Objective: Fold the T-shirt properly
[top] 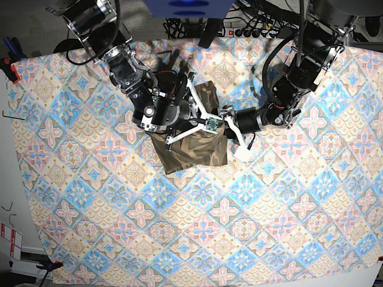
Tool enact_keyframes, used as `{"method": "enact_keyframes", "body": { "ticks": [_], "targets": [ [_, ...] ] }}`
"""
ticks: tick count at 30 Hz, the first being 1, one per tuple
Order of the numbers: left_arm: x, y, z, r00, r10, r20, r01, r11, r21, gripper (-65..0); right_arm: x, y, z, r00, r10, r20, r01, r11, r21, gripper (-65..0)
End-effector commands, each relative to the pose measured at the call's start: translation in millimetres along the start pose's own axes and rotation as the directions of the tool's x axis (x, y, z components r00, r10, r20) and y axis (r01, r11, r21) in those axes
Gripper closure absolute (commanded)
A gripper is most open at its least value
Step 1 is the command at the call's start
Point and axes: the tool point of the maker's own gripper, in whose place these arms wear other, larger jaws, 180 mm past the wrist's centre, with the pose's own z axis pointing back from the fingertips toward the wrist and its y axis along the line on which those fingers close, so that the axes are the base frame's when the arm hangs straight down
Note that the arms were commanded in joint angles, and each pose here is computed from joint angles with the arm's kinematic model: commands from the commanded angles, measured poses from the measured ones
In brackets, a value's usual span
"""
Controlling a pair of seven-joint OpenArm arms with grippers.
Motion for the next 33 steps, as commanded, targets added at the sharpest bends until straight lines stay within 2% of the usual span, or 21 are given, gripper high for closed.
{"method": "enact_keyframes", "body": {
  "ticks": [1,3,5,9,16,22,27,33],
  "targets": [
    [-48.0,21.7,8.8,0.986,0.049,-0.157,-0.035,0.995,0.093,-50.7,15.2,-4.8,4.4,0.999,0.007,0.052,-0.007,1.000,-0.009,-1.0],
    [-49.4,22.3,9.5,0.986,0.049,-0.161,-0.034,0.995,0.095,-55.4,15.2,-4.8,4.4,0.999,0.007,0.052,-0.007,1.000,-0.009,-1.0],
    [-49.4,26.3,14.1,0.985,0.046,-0.164,-0.029,0.994,0.107,-56.2,15.2,-4.8,4.4,0.999,0.007,0.052,-0.007,1.000,-0.009,-1.0],
    [-46.3,27.4,18.4,0.985,0.034,-0.166,-0.016,0.994,0.109,-54.0,15.2,-4.8,4.4,0.999,0.007,0.052,-0.007,1.000,-0.009,-1.0],
    [-37.5,15.3,39.3,0.968,-0.070,-0.240,0.090,0.993,0.073,-48.8,15.5,-4.8,4.4,0.999,0.007,0.054,-0.007,1.000,-0.009,-1.0],
    [-42.6,17.9,42.6,0.960,-0.072,-0.271,0.097,0.992,0.080,-47.9,15.5,-4.8,4.4,0.999,0.007,0.054,-0.007,1.000,-0.009,-1.1],
    [-40.0,27.0,55.3,0.959,-0.071,-0.274,0.104,0.989,0.108,-47.9,15.5,-4.8,4.4,0.999,0.007,0.054,-0.007,1.000,-0.009,-1.1],
    [-23.7,61.5,111.2,0.958,-0.072,-0.278,0.138,0.965,0.225,-47.9,17.3,-2.2,3.6,0.998,0.015,0.055,-0.014,1.000,-0.004,-1.1]
  ]
}}
